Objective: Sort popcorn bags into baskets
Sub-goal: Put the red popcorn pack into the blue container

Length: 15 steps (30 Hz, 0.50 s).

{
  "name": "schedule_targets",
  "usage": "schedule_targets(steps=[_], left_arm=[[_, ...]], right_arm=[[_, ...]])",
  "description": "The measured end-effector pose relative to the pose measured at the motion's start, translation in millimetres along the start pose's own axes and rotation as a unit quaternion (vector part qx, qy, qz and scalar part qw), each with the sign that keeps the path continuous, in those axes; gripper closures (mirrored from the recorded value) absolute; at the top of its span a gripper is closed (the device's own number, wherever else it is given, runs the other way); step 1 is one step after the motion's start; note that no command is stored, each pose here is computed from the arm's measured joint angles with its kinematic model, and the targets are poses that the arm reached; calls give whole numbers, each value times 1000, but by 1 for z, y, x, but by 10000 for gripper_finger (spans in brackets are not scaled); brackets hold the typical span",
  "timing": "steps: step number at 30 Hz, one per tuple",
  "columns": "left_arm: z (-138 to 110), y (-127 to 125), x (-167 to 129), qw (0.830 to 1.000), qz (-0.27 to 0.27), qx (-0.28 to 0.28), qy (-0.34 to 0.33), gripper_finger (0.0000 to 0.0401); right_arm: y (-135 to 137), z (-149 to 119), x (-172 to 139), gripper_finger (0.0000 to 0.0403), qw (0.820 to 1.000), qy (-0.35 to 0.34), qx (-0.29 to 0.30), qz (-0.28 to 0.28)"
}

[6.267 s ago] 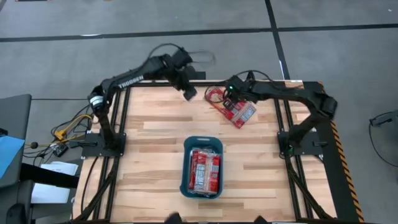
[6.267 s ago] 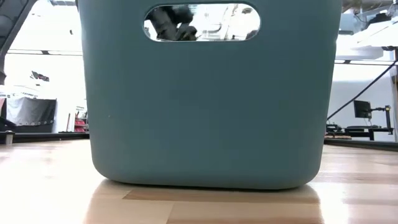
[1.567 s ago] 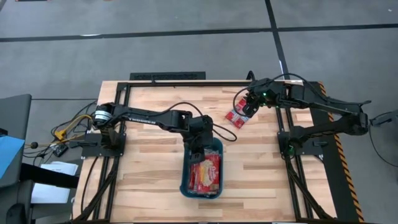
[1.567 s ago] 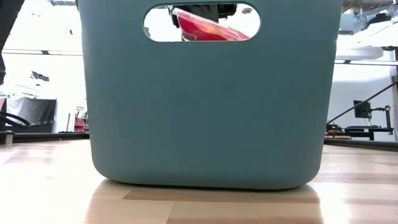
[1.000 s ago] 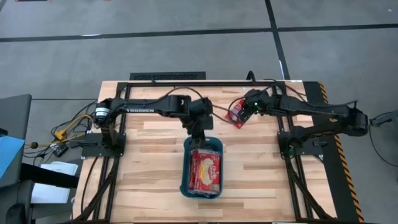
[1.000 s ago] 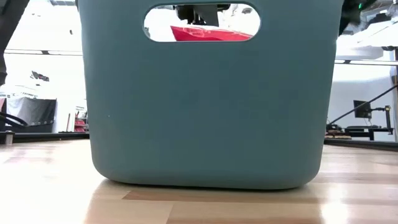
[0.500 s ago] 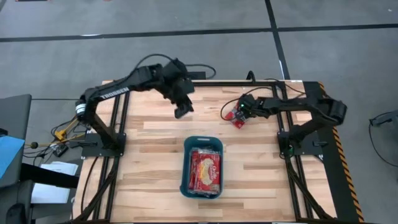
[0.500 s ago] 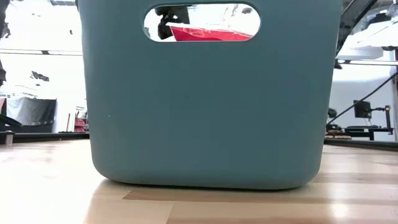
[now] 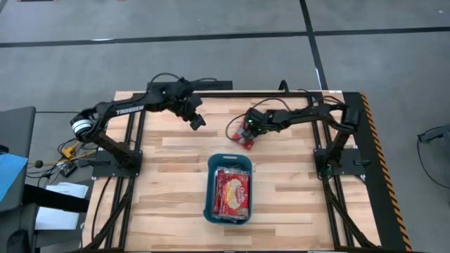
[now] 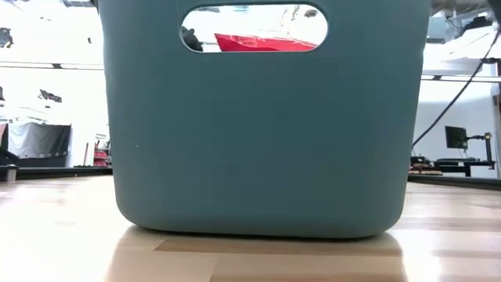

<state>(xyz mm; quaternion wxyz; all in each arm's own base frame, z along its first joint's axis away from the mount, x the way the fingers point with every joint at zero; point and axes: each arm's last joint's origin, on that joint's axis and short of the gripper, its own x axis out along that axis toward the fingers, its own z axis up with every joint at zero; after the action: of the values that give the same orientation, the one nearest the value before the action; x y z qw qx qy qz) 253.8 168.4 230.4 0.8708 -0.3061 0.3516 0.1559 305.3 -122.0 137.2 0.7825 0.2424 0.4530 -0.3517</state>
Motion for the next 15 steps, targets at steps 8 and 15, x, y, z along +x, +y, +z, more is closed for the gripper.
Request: schedule_targets(steps=[8, 15], left_arm=[[-38, 30, 22, 992, -55, -102, -58, 235], [-48, 33, 26, 991, -30, -116, -56, 220]], right_arm=[[45, 30, 16, 296, 995, -8, -82, 53], [68, 35, -29, 296, 991, -39, -121, 51]])
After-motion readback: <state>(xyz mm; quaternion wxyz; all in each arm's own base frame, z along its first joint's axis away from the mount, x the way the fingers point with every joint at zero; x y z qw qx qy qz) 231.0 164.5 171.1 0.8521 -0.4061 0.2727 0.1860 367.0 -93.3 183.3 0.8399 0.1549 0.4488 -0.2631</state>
